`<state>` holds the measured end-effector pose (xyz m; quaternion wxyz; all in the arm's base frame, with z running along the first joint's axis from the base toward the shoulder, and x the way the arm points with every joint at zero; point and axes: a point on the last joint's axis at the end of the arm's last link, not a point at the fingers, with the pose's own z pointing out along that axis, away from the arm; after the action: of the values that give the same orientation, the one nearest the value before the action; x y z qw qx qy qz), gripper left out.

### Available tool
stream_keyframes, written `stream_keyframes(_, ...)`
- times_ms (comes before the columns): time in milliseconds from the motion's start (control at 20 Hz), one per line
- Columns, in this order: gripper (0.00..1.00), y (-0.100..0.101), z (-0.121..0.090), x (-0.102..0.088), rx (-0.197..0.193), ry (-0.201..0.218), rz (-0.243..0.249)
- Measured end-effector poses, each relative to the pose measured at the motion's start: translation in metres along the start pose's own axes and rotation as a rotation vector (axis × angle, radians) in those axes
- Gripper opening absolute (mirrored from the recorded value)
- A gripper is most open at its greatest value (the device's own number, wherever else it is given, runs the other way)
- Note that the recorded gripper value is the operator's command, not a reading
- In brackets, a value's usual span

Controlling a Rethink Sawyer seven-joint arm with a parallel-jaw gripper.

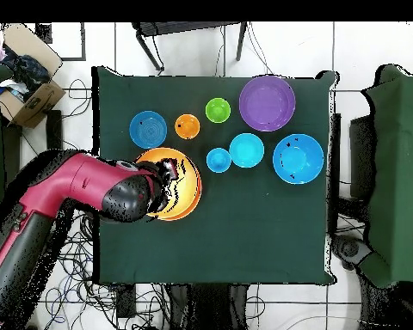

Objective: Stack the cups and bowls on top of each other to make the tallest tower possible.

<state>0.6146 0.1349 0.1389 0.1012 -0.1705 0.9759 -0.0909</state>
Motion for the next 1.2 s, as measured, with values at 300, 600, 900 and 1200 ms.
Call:
stream_keyframes(300,1.00,0.008,0.003,-0.006,-0.008,-0.004,-0.019)
stream_keyframes(600,1.00,0.012,0.006,-0.009,-0.013,-0.011,-0.024)
stream_keyframes(900,1.00,0.017,0.016,-0.006,-0.041,-0.017,-0.007)
stream_keyframes(1200,1.00,0.019,0.025,-0.002,-0.068,-0.018,0.010)
